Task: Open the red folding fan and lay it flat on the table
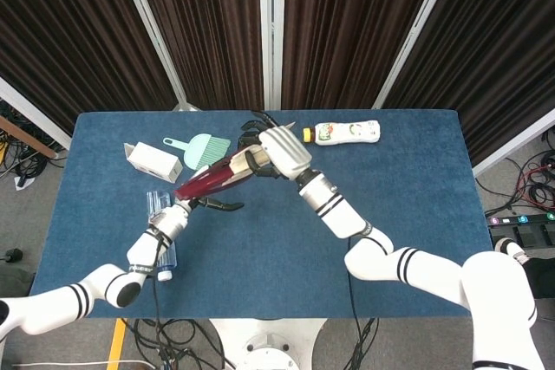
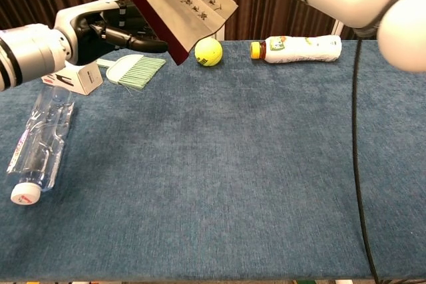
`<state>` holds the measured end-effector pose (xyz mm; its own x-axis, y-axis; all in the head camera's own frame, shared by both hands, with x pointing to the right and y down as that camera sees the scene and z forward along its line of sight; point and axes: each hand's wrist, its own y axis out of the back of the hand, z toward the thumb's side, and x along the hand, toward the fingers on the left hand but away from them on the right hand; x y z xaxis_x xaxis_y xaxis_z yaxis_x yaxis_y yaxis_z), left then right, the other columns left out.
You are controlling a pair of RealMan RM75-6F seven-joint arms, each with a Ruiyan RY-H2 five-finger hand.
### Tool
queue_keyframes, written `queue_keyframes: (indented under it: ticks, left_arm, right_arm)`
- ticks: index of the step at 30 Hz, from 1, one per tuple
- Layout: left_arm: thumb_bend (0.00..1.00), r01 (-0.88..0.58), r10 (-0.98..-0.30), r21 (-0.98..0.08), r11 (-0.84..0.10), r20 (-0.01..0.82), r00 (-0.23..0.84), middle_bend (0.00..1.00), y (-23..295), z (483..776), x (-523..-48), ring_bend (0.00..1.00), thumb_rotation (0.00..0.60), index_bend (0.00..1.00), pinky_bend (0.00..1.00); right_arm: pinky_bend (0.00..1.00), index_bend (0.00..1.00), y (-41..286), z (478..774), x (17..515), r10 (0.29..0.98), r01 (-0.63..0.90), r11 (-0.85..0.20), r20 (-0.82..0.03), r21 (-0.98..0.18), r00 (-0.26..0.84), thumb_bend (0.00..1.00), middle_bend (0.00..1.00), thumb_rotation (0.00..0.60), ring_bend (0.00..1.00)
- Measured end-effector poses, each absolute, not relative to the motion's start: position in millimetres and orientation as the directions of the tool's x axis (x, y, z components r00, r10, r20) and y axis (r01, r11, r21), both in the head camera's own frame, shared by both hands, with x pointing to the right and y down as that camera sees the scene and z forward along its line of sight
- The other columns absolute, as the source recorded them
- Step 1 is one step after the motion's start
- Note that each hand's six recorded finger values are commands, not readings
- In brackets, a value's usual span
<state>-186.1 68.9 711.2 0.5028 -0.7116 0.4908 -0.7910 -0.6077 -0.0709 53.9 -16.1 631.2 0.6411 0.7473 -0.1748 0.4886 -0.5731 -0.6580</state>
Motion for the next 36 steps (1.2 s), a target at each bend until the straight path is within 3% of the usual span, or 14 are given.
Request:
queue_keyframes:
  ticks: [9,11,16,20,23,28,36]
  left_arm:
    - [0.02,-0.839,-0.738,-0.043,-0.542,0.503,0.45,0.3,66,717,-182,0.21,0.6,0.29,0.26]
    - [0.04,-0.86,-0.751,-0.035,-0.509,0.507,0.424,0.37,65,719,-182,0.28,0.6,0.36,0.32]
    - [0.2,-0.903,-0.804,-0.07,-0.424,0.489,0.339,0.58,63,720,-183,0.49,0.6,0.59,0.51]
    - [0.29,-0.912,-0.845,-0.168,-0.374,0.467,0.261,0.7,61,721,-189,0.61,0.6,0.71,0.65]
    - [0.31,-0.897,-0.868,-0.26,-0.357,0.447,0.216,0.75,60,720,-200,0.65,0.6,0.76,0.71]
    - [0.31,-0.818,-0.894,-0.442,-0.368,0.411,0.18,0.78,60,717,-223,0.67,0.6,0.78,0.72]
    - [0.31,-0.522,-0.932,-0.773,-0.36,0.318,0.173,0.76,61,699,-258,0.67,0.6,0.76,0.72]
  right_arm:
    - [0.05,0.66,-8,630,28,0.76,0.504,-0.563,-0.172,-0.655,0.626,0.66,0.5,0.6,0.22]
    - [0.05,0.66,-8,631,26,0.767,0.51,-0.556,-0.169,-0.656,0.619,0.66,0.5,0.6,0.22]
    - [0.05,0.65,-8,634,25,0.782,0.525,-0.544,-0.171,-0.655,0.599,0.66,0.5,0.6,0.22]
    - [0.05,0.65,-8,634,30,0.787,0.53,-0.538,-0.166,-0.655,0.595,0.66,0.5,0.6,0.22]
    - [0.05,0.65,-3,632,41,0.785,0.529,-0.534,-0.154,-0.659,0.6,0.66,0.5,0.6,0.22]
    - [0.05,0.65,6,627,74,0.793,0.536,-0.503,-0.115,-0.679,0.598,0.66,0.5,0.6,0.22]
    - [0.04,0.65,26,613,131,0.771,0.459,-0.403,-0.022,-0.792,0.637,0.66,0.5,0.6,0.22]
